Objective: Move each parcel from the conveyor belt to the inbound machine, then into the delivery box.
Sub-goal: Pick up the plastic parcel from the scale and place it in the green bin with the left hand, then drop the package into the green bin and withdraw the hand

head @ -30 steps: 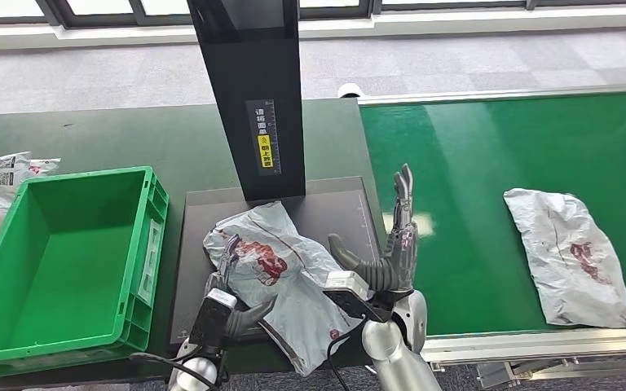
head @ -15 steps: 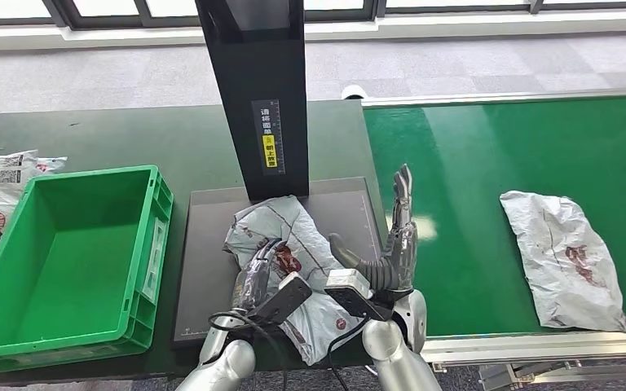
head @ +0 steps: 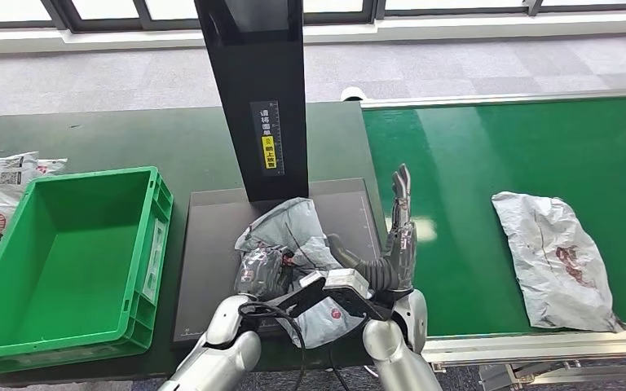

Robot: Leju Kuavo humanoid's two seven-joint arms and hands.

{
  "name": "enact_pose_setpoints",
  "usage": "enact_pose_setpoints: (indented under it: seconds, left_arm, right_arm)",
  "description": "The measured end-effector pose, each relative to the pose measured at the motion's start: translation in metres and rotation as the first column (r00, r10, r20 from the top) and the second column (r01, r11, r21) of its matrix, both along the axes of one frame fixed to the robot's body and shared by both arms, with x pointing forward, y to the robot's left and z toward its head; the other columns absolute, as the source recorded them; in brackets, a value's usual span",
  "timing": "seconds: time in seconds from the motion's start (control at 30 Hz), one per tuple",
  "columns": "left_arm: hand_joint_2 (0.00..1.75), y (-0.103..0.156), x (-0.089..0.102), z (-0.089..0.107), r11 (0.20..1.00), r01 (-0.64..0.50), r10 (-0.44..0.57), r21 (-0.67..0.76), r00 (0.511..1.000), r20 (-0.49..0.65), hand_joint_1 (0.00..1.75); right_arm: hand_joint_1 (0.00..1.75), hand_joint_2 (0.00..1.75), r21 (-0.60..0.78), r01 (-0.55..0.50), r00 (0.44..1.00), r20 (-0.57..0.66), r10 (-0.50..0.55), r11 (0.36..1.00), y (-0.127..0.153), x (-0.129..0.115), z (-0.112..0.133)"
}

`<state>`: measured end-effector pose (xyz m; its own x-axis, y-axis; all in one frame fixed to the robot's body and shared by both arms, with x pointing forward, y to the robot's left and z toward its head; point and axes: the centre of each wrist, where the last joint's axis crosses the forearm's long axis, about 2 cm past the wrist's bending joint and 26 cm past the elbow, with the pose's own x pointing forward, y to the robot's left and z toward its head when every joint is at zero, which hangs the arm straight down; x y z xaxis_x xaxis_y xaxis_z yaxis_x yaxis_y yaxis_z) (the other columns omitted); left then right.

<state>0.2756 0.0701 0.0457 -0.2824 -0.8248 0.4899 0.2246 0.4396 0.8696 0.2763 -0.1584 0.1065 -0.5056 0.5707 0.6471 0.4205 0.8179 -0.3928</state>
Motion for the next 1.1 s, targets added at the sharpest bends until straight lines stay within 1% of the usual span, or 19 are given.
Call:
enact_pose_setpoints:
  seconds: [0.3,0.37,0.47,0.57,0.63,0.7,0.73,0.8,0.87,1.0,1.1]
  left_arm:
    - [1.75,-0.002,0.000,0.002,1.000,-0.009,0.009,0.018,1.000,0.029,1.75]
    - [1.75,-0.002,-0.001,0.002,1.000,-0.025,0.024,0.011,0.997,0.072,1.75]
    - [1.75,0.002,-0.005,0.005,0.999,-0.041,0.045,-0.026,0.984,0.174,1.75]
    - [1.75,0.019,0.001,0.020,0.992,-0.080,0.105,-0.097,0.948,0.300,1.75]
    - [1.75,0.035,0.008,0.035,0.981,-0.121,0.170,-0.149,0.906,0.387,1.75]
    - [1.75,0.056,0.013,0.054,0.961,-0.165,0.254,-0.223,0.845,0.471,1.75]
    - [1.75,0.069,0.014,0.066,0.945,-0.187,0.305,-0.269,0.803,0.511,1.75]
    - [1.75,0.095,0.015,0.091,0.906,-0.230,0.407,-0.356,0.704,0.582,1.75]
    - [1.75,0.116,0.011,0.111,0.875,-0.263,0.477,-0.406,0.612,0.631,1.75]
    - [1.75,0.143,-0.001,0.142,0.847,-0.291,0.532,-0.445,0.474,0.702,1.75]
    - [1.75,0.155,-0.009,0.158,0.837,-0.300,0.545,-0.457,0.396,0.739,1.75]
  right_arm:
    - [0.00,1.75,0.001,0.007,1.000,0.004,-0.007,1.000,-0.001,0.000,0.001]
    - [0.00,1.75,0.001,0.011,1.000,0.005,-0.011,1.000,-0.002,0.000,0.002]
    - [0.00,1.75,0.001,0.027,1.000,0.006,-0.027,1.000,-0.003,-0.002,0.002]
    - [0.00,1.75,0.000,0.043,0.999,-0.001,-0.043,0.999,-0.006,-0.005,0.000]
    - [0.00,1.75,0.000,0.050,0.999,-0.006,-0.050,0.999,-0.007,-0.007,-0.002]
    - [0.00,1.75,0.002,0.057,0.998,-0.007,-0.057,0.998,-0.009,-0.008,-0.003]
    - [0.00,1.75,0.003,0.060,0.998,-0.006,-0.060,0.998,-0.009,-0.009,-0.004]
    - [0.00,1.75,0.006,0.064,0.998,-0.006,-0.064,0.998,-0.010,-0.010,-0.005]
    - [0.00,1.75,0.008,0.067,0.998,-0.007,-0.067,0.998,-0.011,-0.010,-0.006]
    - [0.00,1.75,0.013,0.068,0.998,-0.007,-0.068,0.998,-0.011,-0.010,-0.006]
    - [0.00,1.75,0.015,0.066,0.998,-0.002,-0.066,0.998,-0.011,-0.010,-0.006]
